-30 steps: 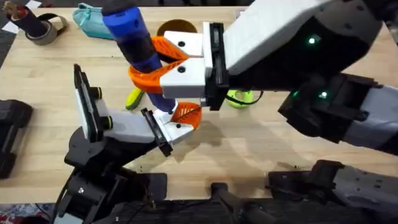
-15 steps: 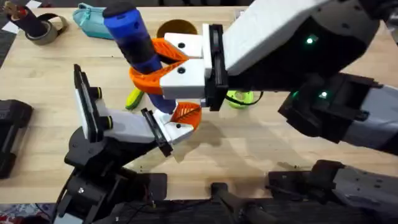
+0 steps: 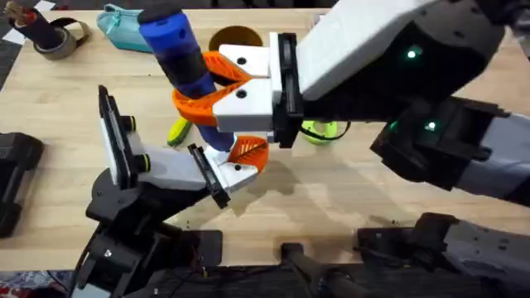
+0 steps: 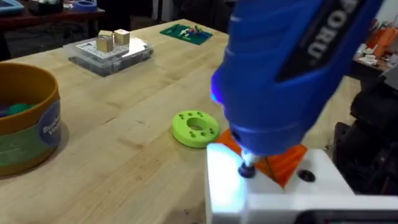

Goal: Pick up the gripper from the table and insert it into the empty holder that is missing its gripper. Then pick up a screw, insert it into the mounting hole, and use the screwdriver to tighten it. Finally, clean up the table by picking up the vegetable and placing it into the bucket.

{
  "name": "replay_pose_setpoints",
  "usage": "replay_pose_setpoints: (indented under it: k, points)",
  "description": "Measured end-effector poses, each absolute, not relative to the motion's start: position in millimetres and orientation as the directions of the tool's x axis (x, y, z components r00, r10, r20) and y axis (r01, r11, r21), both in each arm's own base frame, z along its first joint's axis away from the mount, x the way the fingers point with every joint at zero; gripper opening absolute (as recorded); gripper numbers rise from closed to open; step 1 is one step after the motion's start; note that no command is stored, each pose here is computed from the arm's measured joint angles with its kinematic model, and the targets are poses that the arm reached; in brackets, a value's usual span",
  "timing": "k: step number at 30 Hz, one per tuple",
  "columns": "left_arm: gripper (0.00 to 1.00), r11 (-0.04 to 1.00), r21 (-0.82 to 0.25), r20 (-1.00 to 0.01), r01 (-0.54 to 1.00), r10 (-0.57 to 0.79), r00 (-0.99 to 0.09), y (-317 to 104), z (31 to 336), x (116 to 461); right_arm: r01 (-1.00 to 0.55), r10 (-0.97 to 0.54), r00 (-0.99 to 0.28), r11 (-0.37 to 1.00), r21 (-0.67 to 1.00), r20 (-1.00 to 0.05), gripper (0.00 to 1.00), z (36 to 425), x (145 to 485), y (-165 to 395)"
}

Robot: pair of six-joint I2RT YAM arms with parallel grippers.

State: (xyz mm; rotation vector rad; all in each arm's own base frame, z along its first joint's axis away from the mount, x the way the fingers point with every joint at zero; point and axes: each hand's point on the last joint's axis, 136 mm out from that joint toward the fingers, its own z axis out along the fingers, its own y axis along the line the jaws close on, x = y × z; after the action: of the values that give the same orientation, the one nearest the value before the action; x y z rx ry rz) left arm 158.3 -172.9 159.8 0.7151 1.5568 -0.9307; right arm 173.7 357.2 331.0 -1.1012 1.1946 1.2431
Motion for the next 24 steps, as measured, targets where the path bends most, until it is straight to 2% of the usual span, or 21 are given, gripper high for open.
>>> replay_pose_setpoints:
  k: [24]
  points:
    - [0.011, 0.503, -0.182, -0.982, 0.845, -0.043, -0.187, -172.9, 159.7, 158.3, -0.998, 0.076, -0.049, 0.04, 0.052, -0.996, 0.031, 329.2, 174.0, 357.3]
